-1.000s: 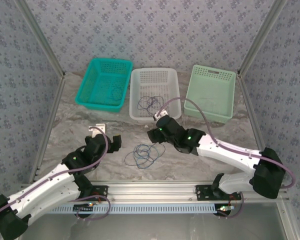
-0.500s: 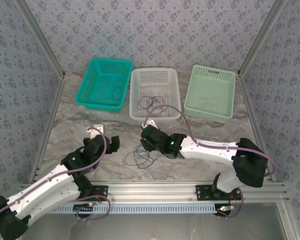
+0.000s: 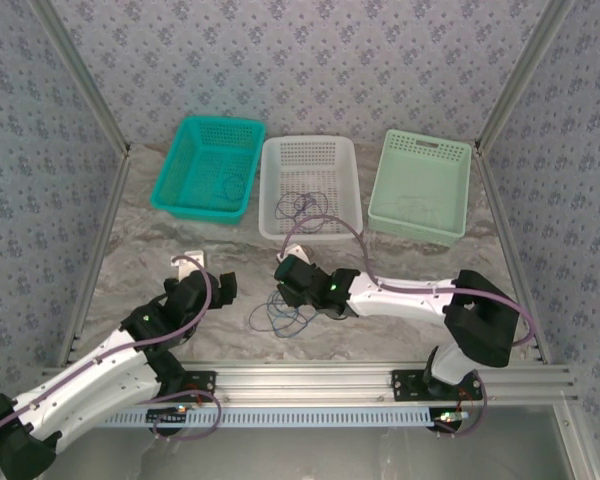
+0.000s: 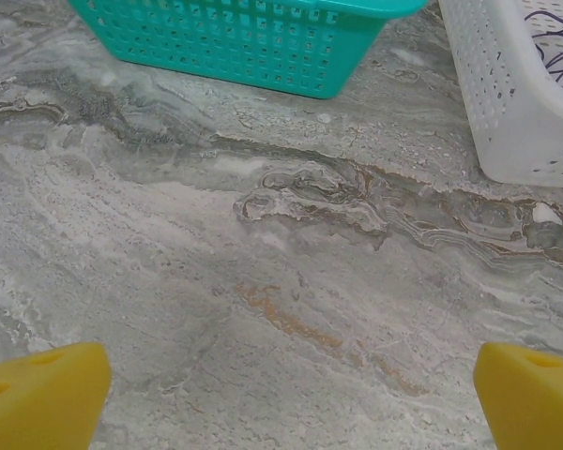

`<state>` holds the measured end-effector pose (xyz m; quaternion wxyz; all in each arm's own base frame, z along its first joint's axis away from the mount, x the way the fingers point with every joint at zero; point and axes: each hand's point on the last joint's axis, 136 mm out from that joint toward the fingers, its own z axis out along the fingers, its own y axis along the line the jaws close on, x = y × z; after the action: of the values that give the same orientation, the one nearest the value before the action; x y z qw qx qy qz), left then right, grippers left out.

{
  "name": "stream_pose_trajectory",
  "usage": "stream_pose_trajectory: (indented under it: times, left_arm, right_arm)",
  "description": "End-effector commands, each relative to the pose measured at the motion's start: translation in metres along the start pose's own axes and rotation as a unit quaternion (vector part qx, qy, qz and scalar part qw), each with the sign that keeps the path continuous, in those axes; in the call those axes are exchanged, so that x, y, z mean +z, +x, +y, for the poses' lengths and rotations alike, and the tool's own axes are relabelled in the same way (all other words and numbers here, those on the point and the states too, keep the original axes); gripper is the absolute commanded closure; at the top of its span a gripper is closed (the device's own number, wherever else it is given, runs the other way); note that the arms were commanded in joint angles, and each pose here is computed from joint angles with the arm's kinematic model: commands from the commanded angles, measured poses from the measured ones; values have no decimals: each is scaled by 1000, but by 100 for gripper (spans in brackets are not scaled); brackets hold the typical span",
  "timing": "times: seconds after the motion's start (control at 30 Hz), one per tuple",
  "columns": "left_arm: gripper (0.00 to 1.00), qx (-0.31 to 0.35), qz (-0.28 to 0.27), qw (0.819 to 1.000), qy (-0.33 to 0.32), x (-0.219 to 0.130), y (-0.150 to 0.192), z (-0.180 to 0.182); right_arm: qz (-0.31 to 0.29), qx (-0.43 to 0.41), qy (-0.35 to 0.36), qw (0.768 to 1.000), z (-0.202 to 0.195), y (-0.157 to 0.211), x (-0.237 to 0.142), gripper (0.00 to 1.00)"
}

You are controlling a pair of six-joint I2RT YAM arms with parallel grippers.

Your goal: Untangle the cables

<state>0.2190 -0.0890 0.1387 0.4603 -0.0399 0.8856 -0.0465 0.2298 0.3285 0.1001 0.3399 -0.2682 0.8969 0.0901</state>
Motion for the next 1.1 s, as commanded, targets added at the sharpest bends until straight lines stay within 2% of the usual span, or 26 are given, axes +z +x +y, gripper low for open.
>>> stream_pose_trajectory:
  times: [0.0, 0.17, 0.37, 0.7, 0.9, 1.07]
  left_arm:
    - [1, -2, 2, 1000, -10, 0, 3, 6]
    - [1, -2, 3, 1000, -9, 1, 4, 6]
    - [0, 0, 2, 1000, -5, 0, 2, 4]
    - [1, -4, 2, 1000, 2, 1, 1, 1]
    - [1, -4, 1, 1000, 3, 1, 1, 0]
    - [0, -5, 0, 1000, 4, 2, 0, -1]
  right_arm:
    - [4, 2, -10, 1000, 8, -4, 4, 44]
    - [52, 1, -14, 999, 10, 16, 14, 45]
    - [65, 7, -31, 997, 12, 29, 12, 48]
    - [109, 51, 51, 991, -41, 52, 16, 50]
    - [107, 82, 62, 989, -66, 56, 15, 51]
    - [121, 102, 51, 986, -71, 60, 23, 51]
